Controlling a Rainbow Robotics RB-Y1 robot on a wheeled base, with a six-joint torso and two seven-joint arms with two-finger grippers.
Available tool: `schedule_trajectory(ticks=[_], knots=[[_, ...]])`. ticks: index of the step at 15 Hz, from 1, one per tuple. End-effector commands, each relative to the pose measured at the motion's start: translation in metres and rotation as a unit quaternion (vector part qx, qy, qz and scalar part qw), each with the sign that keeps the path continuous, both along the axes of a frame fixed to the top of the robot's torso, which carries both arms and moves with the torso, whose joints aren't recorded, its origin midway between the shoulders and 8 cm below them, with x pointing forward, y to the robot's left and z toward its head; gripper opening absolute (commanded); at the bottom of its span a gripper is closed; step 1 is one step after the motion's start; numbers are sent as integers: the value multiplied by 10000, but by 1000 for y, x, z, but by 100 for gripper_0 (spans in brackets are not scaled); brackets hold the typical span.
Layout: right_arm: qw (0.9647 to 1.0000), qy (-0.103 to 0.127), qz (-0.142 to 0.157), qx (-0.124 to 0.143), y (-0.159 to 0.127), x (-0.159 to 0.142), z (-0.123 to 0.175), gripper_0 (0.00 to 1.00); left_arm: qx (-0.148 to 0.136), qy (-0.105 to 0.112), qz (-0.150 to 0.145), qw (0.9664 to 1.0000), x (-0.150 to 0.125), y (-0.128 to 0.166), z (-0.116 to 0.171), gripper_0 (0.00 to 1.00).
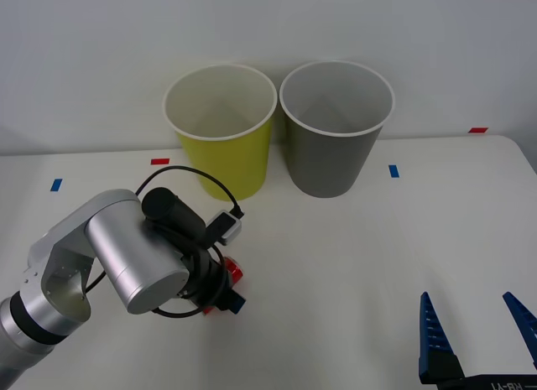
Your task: Put cans in the gray bin and PET bottles in the light green bin.
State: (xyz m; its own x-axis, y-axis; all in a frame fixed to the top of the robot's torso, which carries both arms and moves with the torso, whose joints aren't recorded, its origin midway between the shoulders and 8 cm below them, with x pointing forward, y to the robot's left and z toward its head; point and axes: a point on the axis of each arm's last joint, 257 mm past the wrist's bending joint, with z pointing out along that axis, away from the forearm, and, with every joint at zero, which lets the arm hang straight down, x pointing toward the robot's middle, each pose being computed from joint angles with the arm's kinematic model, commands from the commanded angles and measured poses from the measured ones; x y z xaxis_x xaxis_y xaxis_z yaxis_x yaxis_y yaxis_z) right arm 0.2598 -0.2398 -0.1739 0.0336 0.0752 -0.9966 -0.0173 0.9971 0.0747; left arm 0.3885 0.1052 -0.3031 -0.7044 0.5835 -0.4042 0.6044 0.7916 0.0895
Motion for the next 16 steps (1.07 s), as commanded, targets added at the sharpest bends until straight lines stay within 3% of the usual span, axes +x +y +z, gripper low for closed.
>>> schedule_trajectory(ticks=[1,3,11,14,16], knots=[[10000,0,0,0,0,0,0,100,94,60,10,9999,3,-1,-5,100],[10000,0,0,0,0,0,0,100,383,20,-73,9992,12,-2,-12,100],[10000,0,0,0,0,0,0,100,505,89,224,9984,15,5,-15,100],[10000,0,0,0,0,0,0,100,313,250,620,9973,9,2,-17,100],[10000,0,0,0,0,0,0,100,272,325,713,9966,5,3,-21,100]])
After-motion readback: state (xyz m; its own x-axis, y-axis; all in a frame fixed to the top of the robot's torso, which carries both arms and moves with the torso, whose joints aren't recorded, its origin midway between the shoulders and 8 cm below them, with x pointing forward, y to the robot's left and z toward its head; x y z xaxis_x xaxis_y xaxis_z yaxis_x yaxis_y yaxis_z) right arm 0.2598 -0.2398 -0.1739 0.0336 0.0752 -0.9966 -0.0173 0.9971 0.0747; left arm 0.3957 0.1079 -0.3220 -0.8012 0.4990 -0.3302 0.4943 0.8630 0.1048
